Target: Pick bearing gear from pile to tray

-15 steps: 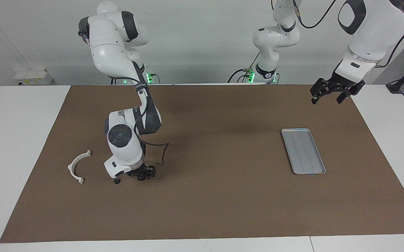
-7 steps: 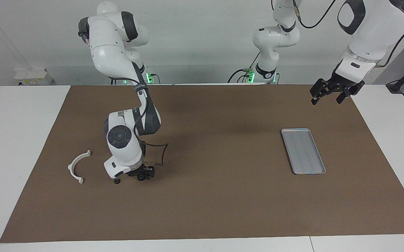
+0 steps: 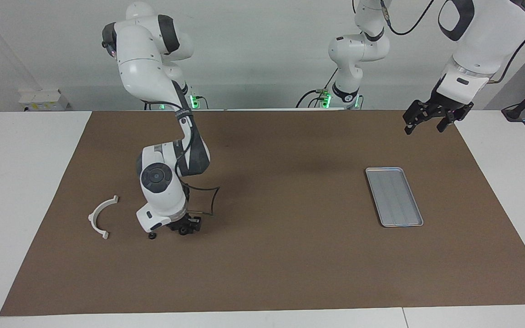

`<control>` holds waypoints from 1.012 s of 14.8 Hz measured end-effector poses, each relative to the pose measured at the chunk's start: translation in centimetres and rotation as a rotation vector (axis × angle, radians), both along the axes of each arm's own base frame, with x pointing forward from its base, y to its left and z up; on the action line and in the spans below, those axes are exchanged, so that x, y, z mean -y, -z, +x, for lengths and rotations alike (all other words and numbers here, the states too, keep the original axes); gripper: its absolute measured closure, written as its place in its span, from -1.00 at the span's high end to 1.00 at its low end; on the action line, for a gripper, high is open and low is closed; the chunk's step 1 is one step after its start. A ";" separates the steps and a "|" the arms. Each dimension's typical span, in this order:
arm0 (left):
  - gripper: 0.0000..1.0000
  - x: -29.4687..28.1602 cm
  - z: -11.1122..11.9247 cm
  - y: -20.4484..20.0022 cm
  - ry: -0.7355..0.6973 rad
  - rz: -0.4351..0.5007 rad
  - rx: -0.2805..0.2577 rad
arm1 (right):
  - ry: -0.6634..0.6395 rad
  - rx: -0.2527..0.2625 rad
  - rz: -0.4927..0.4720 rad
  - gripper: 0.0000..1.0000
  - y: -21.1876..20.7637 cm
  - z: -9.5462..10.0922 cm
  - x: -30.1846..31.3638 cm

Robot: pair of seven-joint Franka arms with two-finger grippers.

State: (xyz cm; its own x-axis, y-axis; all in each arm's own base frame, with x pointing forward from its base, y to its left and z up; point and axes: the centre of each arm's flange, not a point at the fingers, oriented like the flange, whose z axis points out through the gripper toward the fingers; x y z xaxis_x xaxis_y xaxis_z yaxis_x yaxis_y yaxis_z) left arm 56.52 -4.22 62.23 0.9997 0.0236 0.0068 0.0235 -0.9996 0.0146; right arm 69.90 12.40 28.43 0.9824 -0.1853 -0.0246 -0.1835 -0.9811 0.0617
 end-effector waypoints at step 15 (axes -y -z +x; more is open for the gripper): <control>1.00 0.8 -0.1 0.1 -0.003 0.000 -0.003 | -0.036 -0.120 -0.008 -0.29 -12.1 -1.7 -4.1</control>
